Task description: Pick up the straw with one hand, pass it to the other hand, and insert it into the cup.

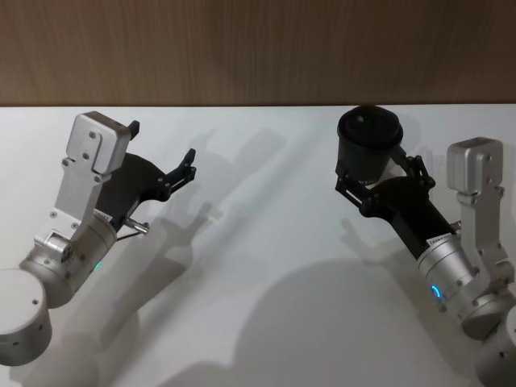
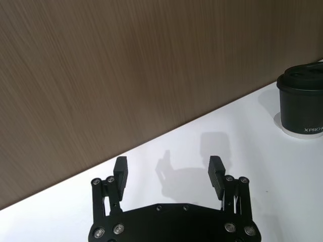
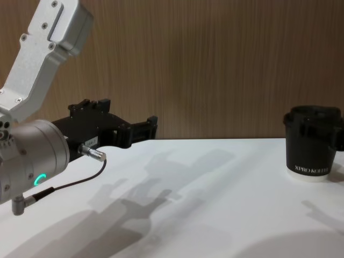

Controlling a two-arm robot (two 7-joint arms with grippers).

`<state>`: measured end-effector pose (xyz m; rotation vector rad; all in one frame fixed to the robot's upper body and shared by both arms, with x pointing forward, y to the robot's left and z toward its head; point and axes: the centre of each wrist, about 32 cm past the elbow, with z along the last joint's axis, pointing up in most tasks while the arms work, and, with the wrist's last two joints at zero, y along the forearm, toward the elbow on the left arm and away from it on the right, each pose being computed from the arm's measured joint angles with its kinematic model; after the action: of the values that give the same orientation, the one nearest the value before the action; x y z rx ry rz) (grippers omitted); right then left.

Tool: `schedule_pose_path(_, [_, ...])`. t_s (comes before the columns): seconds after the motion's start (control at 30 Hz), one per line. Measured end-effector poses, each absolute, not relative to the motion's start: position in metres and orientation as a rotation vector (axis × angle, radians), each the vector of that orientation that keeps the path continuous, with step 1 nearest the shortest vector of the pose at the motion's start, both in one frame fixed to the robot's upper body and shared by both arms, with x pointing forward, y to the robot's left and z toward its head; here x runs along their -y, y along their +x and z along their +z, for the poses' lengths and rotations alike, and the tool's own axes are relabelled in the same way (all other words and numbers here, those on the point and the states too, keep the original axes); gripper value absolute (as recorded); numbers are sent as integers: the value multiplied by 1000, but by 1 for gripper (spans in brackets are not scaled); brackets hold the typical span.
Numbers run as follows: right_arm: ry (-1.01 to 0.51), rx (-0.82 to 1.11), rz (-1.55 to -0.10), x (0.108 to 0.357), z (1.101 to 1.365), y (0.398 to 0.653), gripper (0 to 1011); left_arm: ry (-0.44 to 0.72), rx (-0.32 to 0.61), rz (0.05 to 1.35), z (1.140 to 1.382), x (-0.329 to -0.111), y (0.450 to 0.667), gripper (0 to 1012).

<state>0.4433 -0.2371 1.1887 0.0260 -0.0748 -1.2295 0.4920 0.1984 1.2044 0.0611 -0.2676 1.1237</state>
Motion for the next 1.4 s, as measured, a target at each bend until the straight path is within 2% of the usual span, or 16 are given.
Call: schedule_pose_path(1.4, [26,75,-1229,237,1189,443,1001,61,268,1124,1204,-198,492,1003])
